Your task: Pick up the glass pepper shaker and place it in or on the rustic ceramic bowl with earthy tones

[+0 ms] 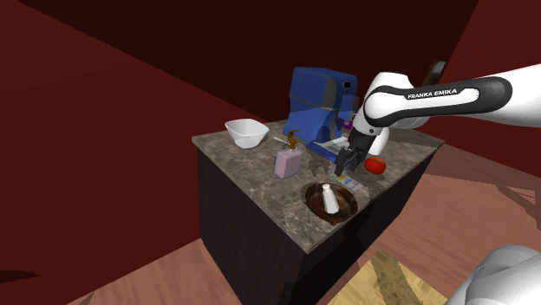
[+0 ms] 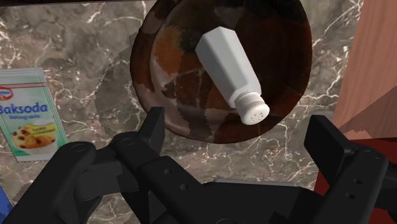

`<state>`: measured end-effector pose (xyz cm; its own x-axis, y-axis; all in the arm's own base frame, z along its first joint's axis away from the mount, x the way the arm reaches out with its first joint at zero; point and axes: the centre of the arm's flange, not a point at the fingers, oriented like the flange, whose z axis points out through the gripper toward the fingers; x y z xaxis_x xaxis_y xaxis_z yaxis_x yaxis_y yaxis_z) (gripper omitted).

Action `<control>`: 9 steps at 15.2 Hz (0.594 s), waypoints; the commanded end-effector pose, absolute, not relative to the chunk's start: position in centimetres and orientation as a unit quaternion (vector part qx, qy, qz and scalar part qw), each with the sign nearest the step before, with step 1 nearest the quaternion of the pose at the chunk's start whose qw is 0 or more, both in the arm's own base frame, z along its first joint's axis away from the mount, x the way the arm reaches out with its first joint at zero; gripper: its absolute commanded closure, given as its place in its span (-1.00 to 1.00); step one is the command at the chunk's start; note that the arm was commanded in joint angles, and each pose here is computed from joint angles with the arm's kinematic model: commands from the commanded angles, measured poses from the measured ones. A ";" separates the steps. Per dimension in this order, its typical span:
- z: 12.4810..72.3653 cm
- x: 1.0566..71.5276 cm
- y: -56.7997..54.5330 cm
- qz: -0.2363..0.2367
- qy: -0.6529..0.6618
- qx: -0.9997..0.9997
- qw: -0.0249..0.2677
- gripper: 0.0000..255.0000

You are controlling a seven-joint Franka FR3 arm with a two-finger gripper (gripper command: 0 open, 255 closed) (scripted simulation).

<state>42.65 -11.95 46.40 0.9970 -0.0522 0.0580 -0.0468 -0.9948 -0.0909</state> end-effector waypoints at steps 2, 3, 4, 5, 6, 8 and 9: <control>49.0 42.5 -12.2 -0.030 0.025 -0.998 0.045 -1.00; 50.3 42.4 -12.3 -0.030 0.025 -0.998 0.045 -1.00; 51.4 42.3 -12.4 -0.030 0.025 -0.998 0.045 -1.00; 51.4 42.3 -12.4 -0.030 0.025 -0.998 0.045 -1.00; 51.4 42.3 -12.4 -0.030 0.025 -0.998 0.045 -1.00; 51.4 42.3 -12.4 -0.030 0.025 -0.998 0.045 -1.00; 51.4 42.3 -12.4 -0.030 0.025 -0.998 0.045 -1.00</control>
